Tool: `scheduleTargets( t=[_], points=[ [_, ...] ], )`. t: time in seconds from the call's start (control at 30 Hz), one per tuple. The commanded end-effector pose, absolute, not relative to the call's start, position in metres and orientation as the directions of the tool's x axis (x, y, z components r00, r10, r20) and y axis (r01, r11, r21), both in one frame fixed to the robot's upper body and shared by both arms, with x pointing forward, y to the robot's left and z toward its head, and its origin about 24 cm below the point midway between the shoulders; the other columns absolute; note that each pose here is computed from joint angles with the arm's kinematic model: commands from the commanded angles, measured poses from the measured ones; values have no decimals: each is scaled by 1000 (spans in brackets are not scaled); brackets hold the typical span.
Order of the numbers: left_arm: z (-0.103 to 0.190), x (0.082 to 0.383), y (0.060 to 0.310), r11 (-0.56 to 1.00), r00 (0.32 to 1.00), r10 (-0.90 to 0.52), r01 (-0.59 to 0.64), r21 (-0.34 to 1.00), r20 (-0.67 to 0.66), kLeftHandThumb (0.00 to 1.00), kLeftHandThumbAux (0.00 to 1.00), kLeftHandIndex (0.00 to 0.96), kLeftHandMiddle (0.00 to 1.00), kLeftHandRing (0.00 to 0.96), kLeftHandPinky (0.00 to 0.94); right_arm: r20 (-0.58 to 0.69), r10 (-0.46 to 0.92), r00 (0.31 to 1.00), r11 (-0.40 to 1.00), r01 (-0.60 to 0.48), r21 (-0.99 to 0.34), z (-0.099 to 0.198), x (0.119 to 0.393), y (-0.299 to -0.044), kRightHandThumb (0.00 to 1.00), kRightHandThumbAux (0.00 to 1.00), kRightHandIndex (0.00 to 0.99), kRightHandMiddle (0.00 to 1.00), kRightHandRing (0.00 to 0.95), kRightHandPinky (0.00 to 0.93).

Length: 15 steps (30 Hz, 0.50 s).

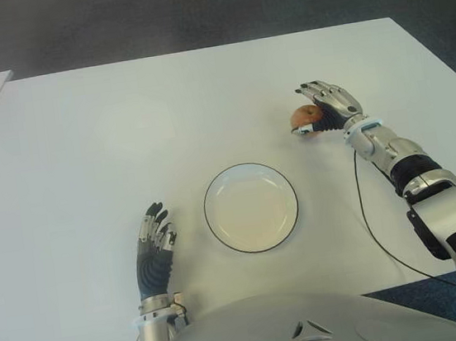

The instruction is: Put the apples into the plate.

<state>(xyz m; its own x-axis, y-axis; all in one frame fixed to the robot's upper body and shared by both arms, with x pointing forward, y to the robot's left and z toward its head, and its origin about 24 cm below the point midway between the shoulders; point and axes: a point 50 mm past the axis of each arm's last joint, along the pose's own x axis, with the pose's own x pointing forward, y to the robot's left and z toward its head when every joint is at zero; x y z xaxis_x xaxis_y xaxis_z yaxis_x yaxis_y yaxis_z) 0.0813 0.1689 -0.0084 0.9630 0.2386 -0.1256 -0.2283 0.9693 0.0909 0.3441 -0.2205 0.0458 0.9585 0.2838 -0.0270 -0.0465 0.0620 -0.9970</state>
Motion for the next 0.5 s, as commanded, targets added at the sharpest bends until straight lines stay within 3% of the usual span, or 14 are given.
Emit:
scheduleTargets(
  t=[0.03,0.5],
  points=[
    [-9,79,172,971,964,231,-219,96,-129,98,533,113,119,146,188,-42,262,964,48,-57,-997,43,344,-225,358,370,5,0,0,0],
    [-8,78,175,970,964,232,-221,98,-126,107,524,120,118,144,194,-51,219,974,36,-60,-998,39,340,-236,349,385,8,0,0,0]
  ],
)
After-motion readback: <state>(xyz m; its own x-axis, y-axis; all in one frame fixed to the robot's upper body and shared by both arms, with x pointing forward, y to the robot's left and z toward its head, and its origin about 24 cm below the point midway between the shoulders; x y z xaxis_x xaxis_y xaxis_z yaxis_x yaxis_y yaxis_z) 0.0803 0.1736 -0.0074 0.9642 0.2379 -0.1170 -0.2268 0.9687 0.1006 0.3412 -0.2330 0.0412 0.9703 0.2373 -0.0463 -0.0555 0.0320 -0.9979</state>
